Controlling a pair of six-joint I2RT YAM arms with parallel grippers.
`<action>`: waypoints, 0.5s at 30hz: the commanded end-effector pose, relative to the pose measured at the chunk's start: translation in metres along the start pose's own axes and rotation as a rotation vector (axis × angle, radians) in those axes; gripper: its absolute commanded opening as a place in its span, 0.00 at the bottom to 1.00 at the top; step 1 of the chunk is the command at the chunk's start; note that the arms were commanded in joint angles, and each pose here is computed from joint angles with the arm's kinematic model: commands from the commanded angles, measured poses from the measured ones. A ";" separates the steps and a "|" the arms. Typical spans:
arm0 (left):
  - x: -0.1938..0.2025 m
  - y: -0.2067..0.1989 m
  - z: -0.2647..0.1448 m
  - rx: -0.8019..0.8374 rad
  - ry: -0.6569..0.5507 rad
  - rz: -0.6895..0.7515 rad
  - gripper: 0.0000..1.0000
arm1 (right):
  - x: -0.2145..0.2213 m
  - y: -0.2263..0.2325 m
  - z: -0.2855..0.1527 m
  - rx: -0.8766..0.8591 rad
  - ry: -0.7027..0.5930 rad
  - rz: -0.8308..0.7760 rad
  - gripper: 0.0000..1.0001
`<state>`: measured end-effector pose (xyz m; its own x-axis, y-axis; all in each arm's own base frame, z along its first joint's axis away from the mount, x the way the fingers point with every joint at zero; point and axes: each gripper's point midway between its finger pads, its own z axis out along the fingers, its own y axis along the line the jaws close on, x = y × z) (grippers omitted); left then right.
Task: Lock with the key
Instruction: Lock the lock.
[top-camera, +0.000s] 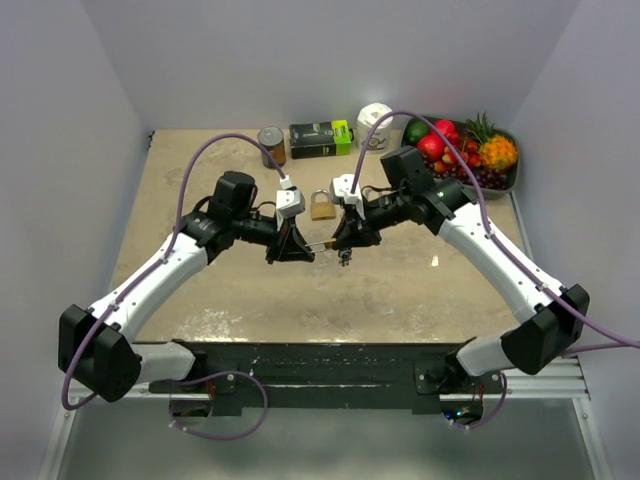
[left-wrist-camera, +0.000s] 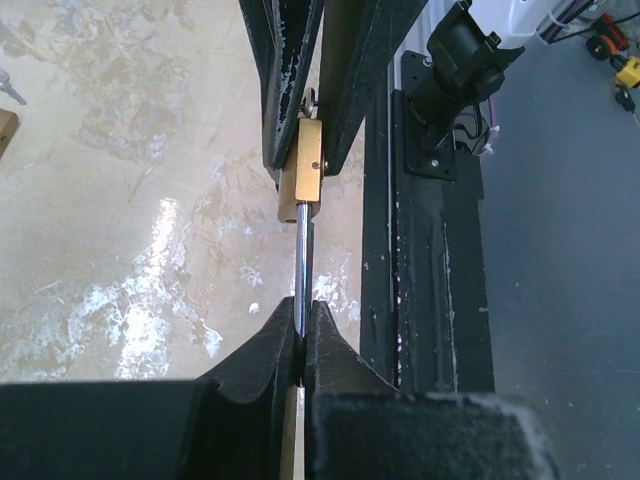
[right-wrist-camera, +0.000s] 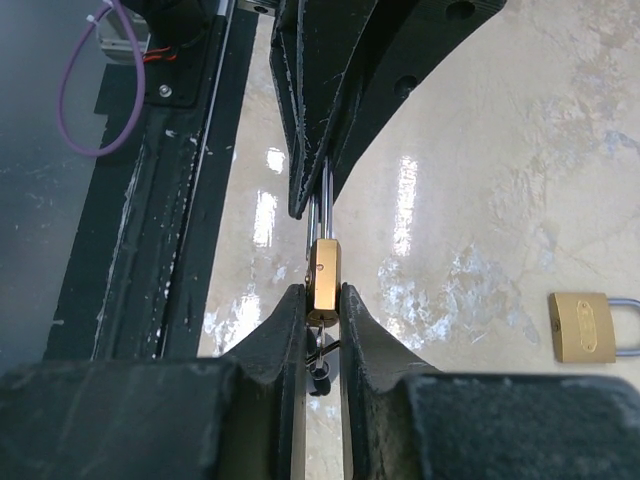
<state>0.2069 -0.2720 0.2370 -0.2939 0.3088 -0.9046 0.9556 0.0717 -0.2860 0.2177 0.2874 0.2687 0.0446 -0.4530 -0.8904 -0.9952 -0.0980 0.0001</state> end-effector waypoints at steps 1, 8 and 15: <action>-0.040 -0.005 -0.001 0.019 -0.090 0.088 0.00 | -0.006 0.009 0.010 -0.048 -0.025 0.013 0.00; -0.046 -0.013 0.013 0.039 -0.110 0.114 0.00 | -0.021 0.018 0.019 -0.114 -0.088 0.065 0.00; -0.050 -0.006 0.017 -0.007 -0.121 0.155 0.00 | -0.022 0.032 0.028 -0.194 -0.085 0.132 0.00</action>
<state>0.2009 -0.2779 0.2309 -0.3691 0.3260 -0.8703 0.9293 0.1141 -0.3513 0.2147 0.2890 0.2606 -0.0723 -0.4747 -0.8772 -0.9921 -0.0565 0.1124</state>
